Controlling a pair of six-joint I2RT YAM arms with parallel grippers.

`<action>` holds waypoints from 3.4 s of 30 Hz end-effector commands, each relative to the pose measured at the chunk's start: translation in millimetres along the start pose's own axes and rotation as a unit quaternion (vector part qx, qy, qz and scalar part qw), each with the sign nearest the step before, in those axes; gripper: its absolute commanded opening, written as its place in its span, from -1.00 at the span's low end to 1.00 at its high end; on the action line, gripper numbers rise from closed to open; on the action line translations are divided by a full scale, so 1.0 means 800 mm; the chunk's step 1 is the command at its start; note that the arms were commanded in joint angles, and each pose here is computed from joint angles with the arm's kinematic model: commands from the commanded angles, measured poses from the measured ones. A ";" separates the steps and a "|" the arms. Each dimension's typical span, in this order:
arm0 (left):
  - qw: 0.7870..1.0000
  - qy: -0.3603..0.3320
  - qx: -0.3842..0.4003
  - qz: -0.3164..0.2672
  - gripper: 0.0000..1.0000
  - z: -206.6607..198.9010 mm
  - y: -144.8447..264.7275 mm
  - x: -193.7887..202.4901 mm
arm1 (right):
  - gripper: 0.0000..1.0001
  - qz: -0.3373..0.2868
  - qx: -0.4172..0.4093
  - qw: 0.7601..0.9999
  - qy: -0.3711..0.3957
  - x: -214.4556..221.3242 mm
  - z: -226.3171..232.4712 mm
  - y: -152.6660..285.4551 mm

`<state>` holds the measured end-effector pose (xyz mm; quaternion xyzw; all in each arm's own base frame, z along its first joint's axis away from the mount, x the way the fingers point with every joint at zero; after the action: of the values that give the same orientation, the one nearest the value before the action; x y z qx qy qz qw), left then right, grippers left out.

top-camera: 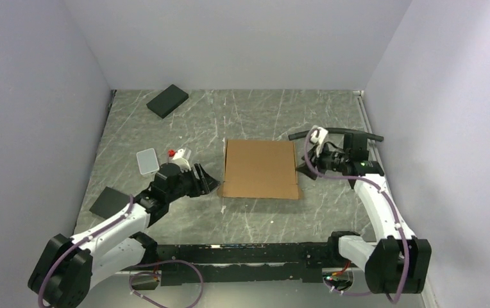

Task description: Fold the paper box

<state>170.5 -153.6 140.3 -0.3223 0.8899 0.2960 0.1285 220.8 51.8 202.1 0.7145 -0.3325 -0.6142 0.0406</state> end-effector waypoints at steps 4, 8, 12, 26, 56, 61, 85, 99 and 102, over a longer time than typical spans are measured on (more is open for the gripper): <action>0.999 -0.013 0.026 -0.013 0.50 -0.022 -0.019 -0.033 | 0.52 -0.025 0.096 0.958 -0.270 0.029 -0.041 -0.014; 0.999 -0.006 0.032 0.004 0.53 -0.023 -0.040 -0.041 | 0.52 -0.005 0.088 0.932 -0.353 0.054 -0.054 -0.036; 0.999 0.004 0.034 0.007 0.55 -0.019 -0.051 -0.043 | 0.40 0.007 0.078 0.910 -0.406 0.070 -0.063 -0.052; 0.998 0.062 0.019 -0.010 0.76 0.006 -0.061 -0.041 | -0.50 0.047 0.067 0.856 -0.510 0.127 -0.066 -0.066; 0.967 0.157 0.187 0.074 0.83 0.009 -0.122 -0.027 | -0.70 0.044 0.043 0.821 -0.568 0.159 -0.061 -0.062; 0.957 0.180 0.208 0.094 0.61 0.009 -0.138 -0.019 | -0.71 0.041 0.035 0.818 -0.573 0.160 -0.060 -0.064; 0.998 -0.002 0.030 0.057 -0.38 -0.059 -0.035 -0.084 | 0.65 -0.065 0.065 0.904 -0.417 0.069 -0.081 0.016; 0.960 -0.245 -0.136 -0.010 -0.64 -0.161 0.059 -0.195 | 0.68 -0.089 0.077 0.919 -0.377 0.044 -0.074 0.036; 0.944 -0.298 -0.139 -0.028 -0.66 -0.196 0.069 -0.208 | 0.68 -0.090 0.077 0.919 -0.376 0.044 -0.073 0.037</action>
<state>259.5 -137.2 332.5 -0.2839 0.8049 0.4389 0.2808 264.7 -10.0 191.2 0.4281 -0.3173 -0.8223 -0.2000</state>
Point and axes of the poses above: each gripper's point midway between its finger pads, its own y axis back along the fingers, its own z axis along the line the jaws close on, x = y × z, the point moved 9 cm from there along y, back along the fingers, and after that the axes turned 13 degrees about y, right-handed, at the moved point
